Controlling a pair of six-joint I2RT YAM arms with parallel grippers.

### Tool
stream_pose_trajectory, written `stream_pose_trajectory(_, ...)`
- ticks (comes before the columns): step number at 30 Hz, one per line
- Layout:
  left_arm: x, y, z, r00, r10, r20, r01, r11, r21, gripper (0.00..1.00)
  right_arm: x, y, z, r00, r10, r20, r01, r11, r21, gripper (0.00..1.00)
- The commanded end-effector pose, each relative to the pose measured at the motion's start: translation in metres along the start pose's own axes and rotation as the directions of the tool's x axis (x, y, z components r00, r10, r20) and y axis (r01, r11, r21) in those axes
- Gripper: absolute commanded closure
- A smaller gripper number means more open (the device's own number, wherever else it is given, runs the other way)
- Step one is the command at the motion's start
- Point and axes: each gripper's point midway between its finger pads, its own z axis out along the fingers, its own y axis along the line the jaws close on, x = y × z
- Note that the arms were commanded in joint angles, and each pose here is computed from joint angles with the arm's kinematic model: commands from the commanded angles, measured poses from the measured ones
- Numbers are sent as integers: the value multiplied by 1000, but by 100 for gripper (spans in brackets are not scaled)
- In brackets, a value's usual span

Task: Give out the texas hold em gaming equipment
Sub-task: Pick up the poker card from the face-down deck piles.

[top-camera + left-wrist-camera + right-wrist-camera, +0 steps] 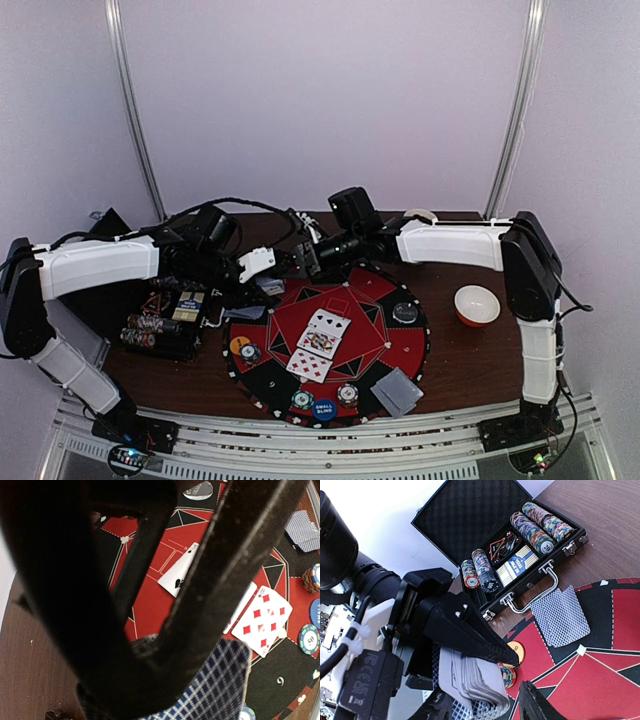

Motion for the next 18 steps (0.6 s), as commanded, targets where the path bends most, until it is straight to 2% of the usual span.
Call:
stream_pose_trajectory(1,-21,6,-12,997,36,74,-34,999,-31,67,-4,0,10,1000,-22,11,22,1000,-20,51)
stream_pose_trajectory(4,-21,6,-12,997,35,74,-33,999,-31,67,0,-6,10,1000,-21,2,21,1000,10,54)
stream_pose_trajectory(8,-20,6,-12,997,35,71,-33,999,-36,67,0,-13,1,999,-39,10,38,997,74,73)
stream_pose_trajectory(14,-21,7,-12,997,37,72,-34,999,-38,67,5,-14,-16,999,-47,-8,47,991,128,90)
stream_pose_trajectory(18,-20,7,-12,997,35,68,-33,999,-38,67,6,-9,-21,999,-50,-16,52,990,130,97)
